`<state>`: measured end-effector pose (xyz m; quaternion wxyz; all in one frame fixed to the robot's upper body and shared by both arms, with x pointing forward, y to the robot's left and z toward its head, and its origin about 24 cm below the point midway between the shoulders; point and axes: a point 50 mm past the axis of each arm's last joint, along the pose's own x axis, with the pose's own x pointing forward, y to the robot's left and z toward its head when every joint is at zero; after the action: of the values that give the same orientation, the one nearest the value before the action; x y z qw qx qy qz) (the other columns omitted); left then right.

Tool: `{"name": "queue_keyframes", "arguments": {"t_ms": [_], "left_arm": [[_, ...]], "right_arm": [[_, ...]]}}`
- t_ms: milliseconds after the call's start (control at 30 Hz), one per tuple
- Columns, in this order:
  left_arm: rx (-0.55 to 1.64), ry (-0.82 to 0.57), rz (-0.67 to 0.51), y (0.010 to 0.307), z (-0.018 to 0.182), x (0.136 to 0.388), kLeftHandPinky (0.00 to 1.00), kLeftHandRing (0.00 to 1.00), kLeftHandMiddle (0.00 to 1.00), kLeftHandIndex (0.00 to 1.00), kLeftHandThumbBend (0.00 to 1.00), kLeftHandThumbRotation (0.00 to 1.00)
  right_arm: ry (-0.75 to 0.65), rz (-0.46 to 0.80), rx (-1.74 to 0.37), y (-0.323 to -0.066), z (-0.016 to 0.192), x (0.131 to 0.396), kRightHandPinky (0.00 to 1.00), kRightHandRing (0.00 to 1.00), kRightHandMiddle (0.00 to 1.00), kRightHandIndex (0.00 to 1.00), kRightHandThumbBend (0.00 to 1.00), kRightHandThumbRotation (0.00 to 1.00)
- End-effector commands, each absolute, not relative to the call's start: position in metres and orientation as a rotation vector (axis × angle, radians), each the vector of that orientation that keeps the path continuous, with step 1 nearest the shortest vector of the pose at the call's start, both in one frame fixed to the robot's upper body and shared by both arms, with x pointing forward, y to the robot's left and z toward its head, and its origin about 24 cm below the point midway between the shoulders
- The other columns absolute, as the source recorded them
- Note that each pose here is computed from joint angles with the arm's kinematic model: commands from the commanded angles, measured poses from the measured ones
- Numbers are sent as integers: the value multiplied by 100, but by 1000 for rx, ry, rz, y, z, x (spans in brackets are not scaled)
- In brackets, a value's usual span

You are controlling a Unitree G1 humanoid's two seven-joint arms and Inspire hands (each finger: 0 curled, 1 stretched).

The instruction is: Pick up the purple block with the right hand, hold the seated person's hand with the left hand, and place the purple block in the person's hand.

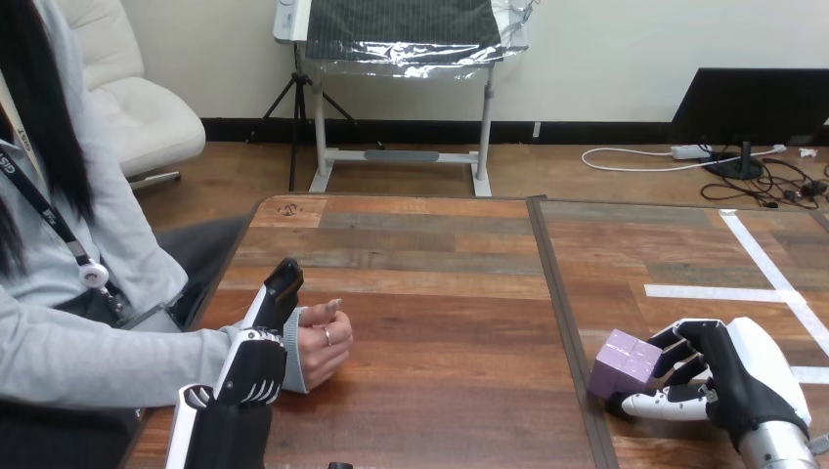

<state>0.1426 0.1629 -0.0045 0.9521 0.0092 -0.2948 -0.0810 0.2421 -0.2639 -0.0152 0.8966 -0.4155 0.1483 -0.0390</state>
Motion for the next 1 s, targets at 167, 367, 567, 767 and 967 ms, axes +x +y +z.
{"name": "queue_keyframes", "arguments": {"t_ms": [167, 367, 567, 767, 967], "left_arm": [[18, -668, -180, 161, 6, 154, 100, 98, 98, 94, 100, 60], [20, -673, -182, 161, 6, 155, 100, 98, 98, 94, 100, 61], [21, -665, -178, 162, 6, 155, 100, 98, 98, 94, 100, 61], [22, -658, -179, 162, 5, 155, 100, 98, 98, 94, 100, 61], [17, -655, -193, 162, 5, 156, 100, 99, 98, 94, 100, 59]], "right_arm": [[361, -136, -932, -287, -17, 237, 45, 52, 55, 51, 82, 0], [309, -167, -938, -287, -14, 238, 44, 50, 54, 51, 83, 0], [271, -181, -926, -288, -12, 239, 41, 47, 52, 51, 83, 0], [248, -199, -902, -287, -10, 240, 38, 44, 50, 51, 82, 0], [214, -214, -886, -284, -7, 242, 36, 43, 49, 51, 81, 0]]}}
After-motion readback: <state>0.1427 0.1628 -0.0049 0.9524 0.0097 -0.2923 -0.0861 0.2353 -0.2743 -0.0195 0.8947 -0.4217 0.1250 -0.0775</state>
